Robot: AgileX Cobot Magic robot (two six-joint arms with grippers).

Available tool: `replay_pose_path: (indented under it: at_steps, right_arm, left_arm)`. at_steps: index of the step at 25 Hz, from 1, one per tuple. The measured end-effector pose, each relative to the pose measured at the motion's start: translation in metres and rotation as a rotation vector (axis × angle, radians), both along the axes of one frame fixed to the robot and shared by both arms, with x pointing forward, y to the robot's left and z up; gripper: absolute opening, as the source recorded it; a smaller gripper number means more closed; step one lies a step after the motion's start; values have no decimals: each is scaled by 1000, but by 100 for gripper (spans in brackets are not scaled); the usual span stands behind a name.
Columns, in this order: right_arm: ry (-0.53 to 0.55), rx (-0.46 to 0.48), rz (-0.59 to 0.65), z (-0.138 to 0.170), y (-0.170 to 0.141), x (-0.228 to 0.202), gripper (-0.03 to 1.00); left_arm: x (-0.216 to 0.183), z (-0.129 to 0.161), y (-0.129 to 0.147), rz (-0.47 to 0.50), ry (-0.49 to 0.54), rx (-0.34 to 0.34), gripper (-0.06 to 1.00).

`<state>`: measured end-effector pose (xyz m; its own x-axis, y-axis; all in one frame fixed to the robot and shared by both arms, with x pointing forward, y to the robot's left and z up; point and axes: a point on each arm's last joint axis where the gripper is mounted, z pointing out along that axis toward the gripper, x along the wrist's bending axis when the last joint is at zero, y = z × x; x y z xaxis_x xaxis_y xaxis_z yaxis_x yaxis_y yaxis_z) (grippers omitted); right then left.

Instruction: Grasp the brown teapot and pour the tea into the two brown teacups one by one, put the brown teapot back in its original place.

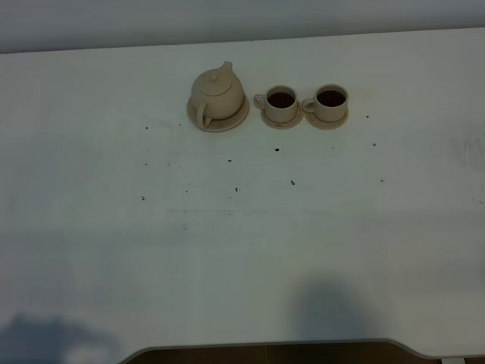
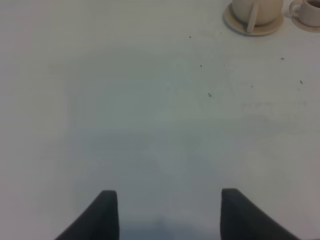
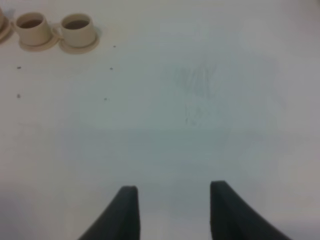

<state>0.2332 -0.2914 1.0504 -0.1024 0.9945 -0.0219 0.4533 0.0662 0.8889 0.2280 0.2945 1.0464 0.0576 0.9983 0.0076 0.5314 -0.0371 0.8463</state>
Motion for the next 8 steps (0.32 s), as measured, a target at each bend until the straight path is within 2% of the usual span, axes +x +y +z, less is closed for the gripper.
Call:
replay_pose_path:
  at_steps: [8]
  right_arm:
    - [0,0,0,0,0,0,36]
  left_arm:
    - [0,0,0,0,0,-1,45]
